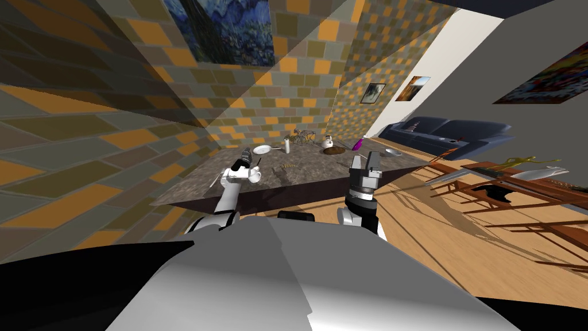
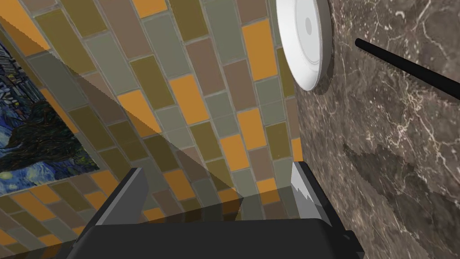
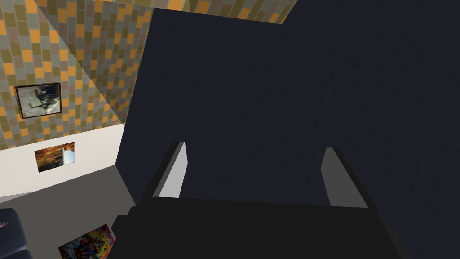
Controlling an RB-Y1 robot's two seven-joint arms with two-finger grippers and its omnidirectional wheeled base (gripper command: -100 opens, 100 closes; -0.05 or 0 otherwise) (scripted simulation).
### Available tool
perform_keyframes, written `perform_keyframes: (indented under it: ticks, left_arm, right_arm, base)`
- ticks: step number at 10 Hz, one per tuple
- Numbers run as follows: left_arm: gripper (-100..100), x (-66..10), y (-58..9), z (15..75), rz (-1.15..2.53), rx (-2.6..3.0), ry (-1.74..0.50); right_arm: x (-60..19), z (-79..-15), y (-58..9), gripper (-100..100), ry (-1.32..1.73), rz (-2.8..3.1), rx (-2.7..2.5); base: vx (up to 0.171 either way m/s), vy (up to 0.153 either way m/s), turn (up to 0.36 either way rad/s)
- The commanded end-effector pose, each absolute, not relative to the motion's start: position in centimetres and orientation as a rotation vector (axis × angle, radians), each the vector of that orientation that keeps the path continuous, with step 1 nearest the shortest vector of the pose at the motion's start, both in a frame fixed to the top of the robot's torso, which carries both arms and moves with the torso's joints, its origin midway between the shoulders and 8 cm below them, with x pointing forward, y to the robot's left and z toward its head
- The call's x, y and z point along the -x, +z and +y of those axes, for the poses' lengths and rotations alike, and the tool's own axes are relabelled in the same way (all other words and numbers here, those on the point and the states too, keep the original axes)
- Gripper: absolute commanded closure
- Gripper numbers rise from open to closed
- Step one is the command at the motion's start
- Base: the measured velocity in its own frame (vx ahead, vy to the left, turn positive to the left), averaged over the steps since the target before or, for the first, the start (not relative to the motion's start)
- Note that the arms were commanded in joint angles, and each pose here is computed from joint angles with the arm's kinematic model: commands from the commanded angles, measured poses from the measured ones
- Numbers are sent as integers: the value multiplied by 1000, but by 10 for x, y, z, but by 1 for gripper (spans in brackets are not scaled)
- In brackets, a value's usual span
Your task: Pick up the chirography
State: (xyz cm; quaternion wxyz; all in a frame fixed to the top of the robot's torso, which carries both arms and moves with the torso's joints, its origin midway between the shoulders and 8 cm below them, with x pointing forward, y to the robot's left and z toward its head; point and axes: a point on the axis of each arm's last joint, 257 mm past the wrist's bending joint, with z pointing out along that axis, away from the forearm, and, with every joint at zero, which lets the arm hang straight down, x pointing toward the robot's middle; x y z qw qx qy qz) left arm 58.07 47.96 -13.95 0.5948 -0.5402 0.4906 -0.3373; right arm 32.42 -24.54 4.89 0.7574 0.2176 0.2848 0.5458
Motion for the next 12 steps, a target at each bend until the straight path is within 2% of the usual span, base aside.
perform_keyframes:
  ticks: [1, 6, 12]
  left_arm:
    - [-100, -583, -148, 483, 1153, 1289, -766]
    - [-100, -601, -162, 520, 1145, 1476, -699]
    - [-100, -606, -188, 536, 1169, 1661, -639]
  right_arm:
    - [-324, -245, 49, 0, 1190, 621, -474]
    - [-324, -245, 49, 0, 1190, 621, -474]
    - [-324, -245, 49, 0, 1189, 621, -474]
  base:
    - [0, 0, 0]
    - [0, -4, -82]
    - [-2, -6, -49]
